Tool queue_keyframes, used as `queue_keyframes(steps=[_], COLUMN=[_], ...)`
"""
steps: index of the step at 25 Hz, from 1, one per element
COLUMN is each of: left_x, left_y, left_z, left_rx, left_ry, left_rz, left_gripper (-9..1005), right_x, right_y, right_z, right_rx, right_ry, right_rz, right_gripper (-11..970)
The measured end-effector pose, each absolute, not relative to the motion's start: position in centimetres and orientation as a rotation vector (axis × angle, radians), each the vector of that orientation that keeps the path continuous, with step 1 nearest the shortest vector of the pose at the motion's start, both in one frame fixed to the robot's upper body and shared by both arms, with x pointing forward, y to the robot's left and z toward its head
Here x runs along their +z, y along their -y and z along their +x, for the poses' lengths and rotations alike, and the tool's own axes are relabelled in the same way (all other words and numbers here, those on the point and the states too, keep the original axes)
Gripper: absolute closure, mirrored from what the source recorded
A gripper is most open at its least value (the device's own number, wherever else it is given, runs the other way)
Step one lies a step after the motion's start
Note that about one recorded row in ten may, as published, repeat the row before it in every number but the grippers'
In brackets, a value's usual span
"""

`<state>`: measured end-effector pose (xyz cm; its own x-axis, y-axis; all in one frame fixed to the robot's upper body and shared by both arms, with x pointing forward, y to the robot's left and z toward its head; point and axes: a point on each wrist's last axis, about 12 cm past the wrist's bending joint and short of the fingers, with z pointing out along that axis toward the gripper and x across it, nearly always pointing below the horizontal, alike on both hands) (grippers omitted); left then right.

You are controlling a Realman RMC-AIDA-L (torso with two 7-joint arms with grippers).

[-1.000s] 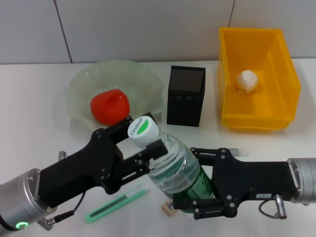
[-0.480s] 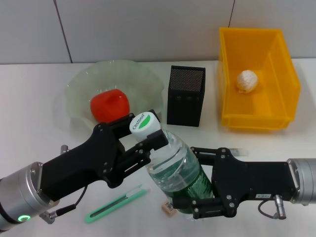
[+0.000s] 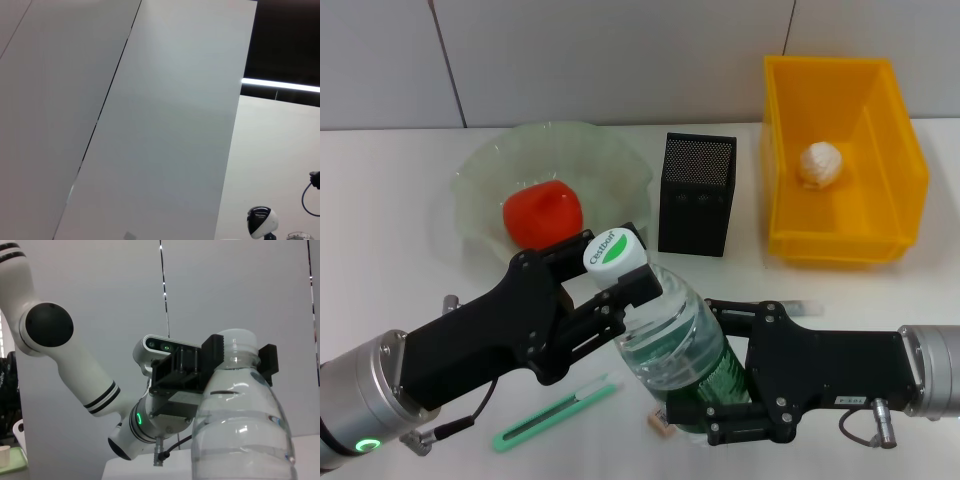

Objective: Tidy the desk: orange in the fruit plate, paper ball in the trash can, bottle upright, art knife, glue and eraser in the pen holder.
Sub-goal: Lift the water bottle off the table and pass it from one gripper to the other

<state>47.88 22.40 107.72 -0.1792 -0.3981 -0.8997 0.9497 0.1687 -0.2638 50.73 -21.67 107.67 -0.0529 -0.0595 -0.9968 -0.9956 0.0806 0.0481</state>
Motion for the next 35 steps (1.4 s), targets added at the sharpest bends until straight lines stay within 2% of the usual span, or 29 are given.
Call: queue_keyframes(steps=[18,35], left_x=[107.5,107.5], left_y=[-22.7,-22.8], left_z=[47.8,47.8], left_rx=[-1.346,-1.349], left_ry=[-1.189,-1.190], left_rz=[0.633,0.656], left_gripper=[557,557], right_x=[107.6,109.6], right_y=[21.5,20.8], right_z=[51.1,52.3], right_rx=[1.187,1.220], right_ry=[-1.384,-1.504], right_rz=[-1.148,-1.301], right_gripper=[194,189])
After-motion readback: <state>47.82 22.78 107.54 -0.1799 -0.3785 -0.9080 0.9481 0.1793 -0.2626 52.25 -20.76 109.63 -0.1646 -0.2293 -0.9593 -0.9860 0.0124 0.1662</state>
